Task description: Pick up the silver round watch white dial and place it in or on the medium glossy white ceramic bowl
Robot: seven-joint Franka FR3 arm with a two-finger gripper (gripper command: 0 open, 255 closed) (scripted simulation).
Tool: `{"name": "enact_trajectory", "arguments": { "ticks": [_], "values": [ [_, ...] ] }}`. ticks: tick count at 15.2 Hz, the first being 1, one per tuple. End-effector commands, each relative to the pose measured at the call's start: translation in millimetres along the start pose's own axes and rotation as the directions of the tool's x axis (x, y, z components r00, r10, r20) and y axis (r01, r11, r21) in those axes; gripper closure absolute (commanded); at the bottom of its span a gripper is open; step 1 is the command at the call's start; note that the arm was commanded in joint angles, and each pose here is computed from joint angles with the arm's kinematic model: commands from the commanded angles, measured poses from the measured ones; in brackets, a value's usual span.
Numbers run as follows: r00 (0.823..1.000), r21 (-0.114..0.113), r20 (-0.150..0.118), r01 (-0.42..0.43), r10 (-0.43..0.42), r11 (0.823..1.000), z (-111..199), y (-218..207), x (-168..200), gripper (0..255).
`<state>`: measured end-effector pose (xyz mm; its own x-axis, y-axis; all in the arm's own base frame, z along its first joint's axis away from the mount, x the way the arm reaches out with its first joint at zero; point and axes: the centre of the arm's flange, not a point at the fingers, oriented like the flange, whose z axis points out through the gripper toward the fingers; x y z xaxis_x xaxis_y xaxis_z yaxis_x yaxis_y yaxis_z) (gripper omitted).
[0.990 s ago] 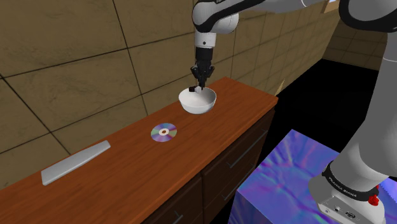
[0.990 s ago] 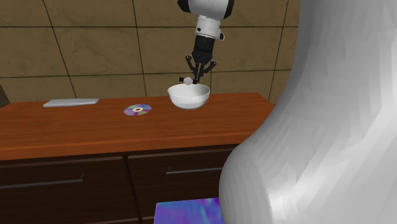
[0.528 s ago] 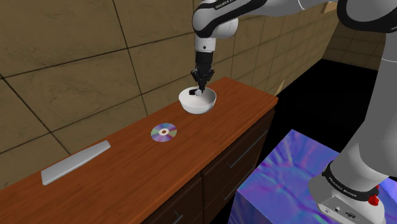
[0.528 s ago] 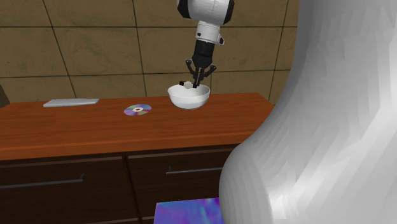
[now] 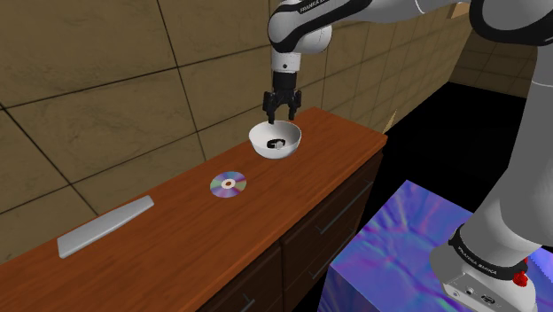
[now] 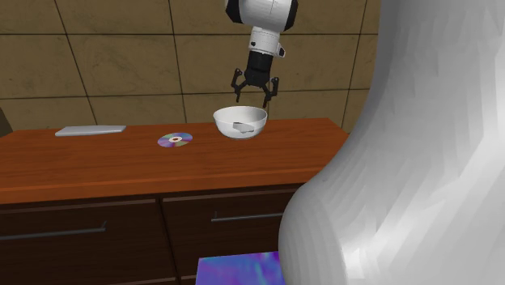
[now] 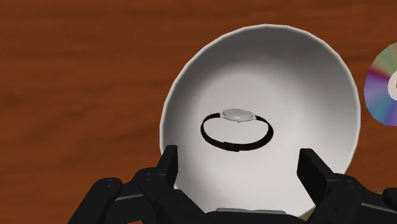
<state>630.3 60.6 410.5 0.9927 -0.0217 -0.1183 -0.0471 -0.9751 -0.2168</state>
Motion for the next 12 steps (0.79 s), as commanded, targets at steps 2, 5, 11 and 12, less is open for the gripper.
{"name": "enact_trajectory", "arguments": {
  "ticks": [2,5,11,12],
  "values": [
    [1.000,0.000,0.000,0.000,0.000,1.000,-26,0,0,0],
    [1.000,0.000,0.000,0.000,0.000,1.000,-50,0,0,0],
    [1.000,0.000,0.000,0.000,0.000,1.000,-50,0,0,0],
    [1.000,0.000,0.000,0.000,0.000,1.000,-50,0,0,0]
  ]
}}
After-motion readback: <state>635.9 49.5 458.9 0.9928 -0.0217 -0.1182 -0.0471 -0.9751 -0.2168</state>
